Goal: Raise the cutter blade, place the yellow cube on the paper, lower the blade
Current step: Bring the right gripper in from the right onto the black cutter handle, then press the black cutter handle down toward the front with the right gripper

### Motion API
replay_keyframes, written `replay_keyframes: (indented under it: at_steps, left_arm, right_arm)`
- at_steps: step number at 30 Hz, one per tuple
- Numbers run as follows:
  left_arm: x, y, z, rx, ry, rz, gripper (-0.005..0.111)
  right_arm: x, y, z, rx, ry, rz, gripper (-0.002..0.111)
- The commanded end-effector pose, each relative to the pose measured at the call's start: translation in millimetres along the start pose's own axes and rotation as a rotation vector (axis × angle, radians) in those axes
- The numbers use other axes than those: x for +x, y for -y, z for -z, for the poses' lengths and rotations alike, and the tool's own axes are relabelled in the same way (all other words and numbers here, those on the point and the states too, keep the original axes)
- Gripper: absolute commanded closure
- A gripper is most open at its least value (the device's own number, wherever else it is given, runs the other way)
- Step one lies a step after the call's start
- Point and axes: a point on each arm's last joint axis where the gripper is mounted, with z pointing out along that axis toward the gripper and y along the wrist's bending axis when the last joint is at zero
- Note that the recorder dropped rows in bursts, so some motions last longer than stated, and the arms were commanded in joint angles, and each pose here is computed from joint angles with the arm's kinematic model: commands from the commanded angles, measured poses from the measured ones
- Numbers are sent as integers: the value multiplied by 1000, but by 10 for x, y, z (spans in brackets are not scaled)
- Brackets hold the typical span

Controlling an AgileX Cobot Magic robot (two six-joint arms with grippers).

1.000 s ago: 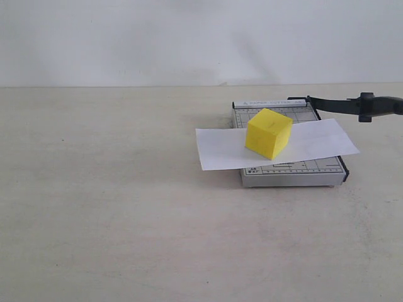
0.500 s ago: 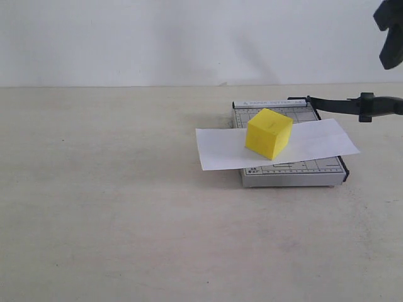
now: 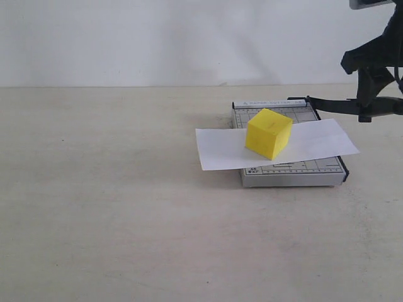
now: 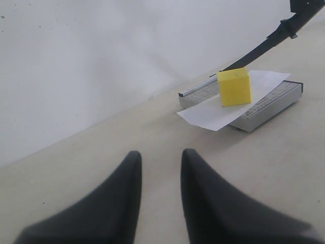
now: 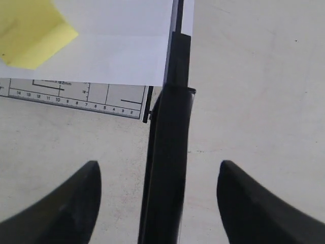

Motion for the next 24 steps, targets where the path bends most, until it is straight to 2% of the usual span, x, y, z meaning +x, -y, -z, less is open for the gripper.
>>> replay_keyframes:
  at_steps: [1, 12, 14, 20, 22, 24]
  left_arm:
    - [12, 2, 0, -2, -1, -1, 80]
    - [12, 2, 0, -2, -1, -1, 80]
    - [12, 2, 0, -2, -1, -1, 80]
    - [12, 2, 0, -2, -1, -1, 80]
    - [12, 2, 0, -2, -1, -1, 80]
    - [12, 2, 0, -2, -1, -1, 80]
  right_arm:
    - [19, 61, -61, 31, -25, 5, 46]
    - [63, 54, -125, 30, -52, 14, 49]
    - [63, 54, -125, 30, -52, 14, 58]
    - [63, 54, -125, 30, -52, 14, 99]
    - [63, 54, -125, 30, -52, 14, 109]
    - [63, 53, -125, 28, -51, 13, 108]
